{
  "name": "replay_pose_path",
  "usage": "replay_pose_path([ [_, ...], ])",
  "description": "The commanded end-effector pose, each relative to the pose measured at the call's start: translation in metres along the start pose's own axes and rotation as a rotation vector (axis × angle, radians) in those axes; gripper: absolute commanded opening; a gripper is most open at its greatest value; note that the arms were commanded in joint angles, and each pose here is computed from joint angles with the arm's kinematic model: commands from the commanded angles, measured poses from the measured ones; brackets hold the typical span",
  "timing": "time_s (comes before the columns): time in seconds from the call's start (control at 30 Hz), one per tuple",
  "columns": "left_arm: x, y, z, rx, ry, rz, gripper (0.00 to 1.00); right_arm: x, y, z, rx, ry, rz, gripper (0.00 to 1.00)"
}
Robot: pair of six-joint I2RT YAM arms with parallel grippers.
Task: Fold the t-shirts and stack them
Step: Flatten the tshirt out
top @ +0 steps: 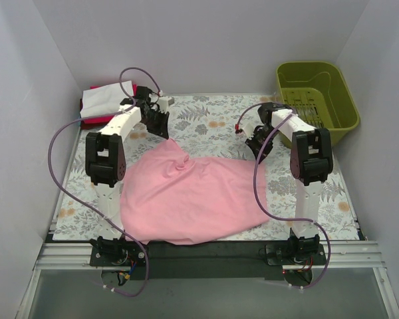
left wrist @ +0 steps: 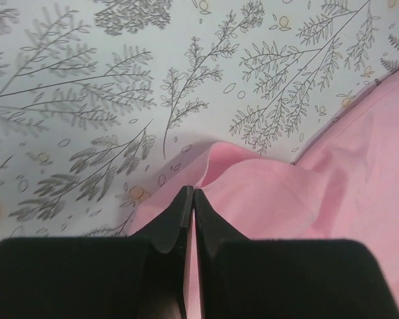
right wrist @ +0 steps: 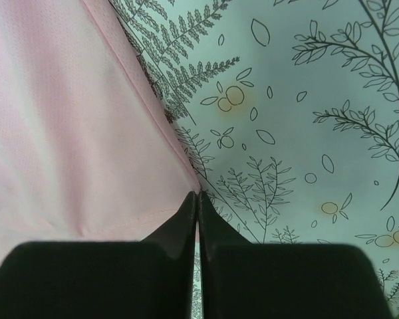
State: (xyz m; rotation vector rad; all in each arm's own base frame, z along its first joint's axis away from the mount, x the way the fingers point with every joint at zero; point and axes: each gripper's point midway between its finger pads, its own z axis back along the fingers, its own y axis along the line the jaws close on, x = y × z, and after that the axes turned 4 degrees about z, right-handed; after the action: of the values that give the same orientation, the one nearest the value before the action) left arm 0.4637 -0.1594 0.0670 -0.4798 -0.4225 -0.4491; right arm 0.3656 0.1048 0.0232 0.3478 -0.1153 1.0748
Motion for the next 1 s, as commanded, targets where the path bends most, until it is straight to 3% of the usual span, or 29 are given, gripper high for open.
replay_pose_path([
  [0.0,0.037,-0.010,0.072,-0.008,-0.164,-0.001,0.00,0.016,0.001,0.031,-0.040,-0.055,0.052,0.01],
  [0.1,0.054,0.000,0.107,0.018,-0.255,0.017,0.00,0.043,-0.008,0.070,-0.134,-0.140,0.084,0.01],
  [0.23,0.090,0.025,0.173,0.080,-0.434,0.038,0.00,0.099,-0.027,0.157,-0.344,-0.320,0.144,0.01],
  [0.53,0.138,0.059,0.323,0.195,-0.821,0.073,0.00,0.149,-0.037,0.304,-0.770,-0.570,0.175,0.01],
  [0.73,0.136,0.027,0.409,0.185,-1.018,0.046,0.00,0.154,0.005,0.400,-0.971,-0.778,0.194,0.01],
  [0.77,0.136,0.006,0.434,0.198,-1.071,-0.007,0.00,0.151,0.025,0.423,-1.006,-0.826,0.211,0.01],
  [0.97,0.098,-0.054,0.493,0.305,-1.214,-0.092,0.00,0.120,0.107,0.480,-1.113,-0.995,0.285,0.01],
])
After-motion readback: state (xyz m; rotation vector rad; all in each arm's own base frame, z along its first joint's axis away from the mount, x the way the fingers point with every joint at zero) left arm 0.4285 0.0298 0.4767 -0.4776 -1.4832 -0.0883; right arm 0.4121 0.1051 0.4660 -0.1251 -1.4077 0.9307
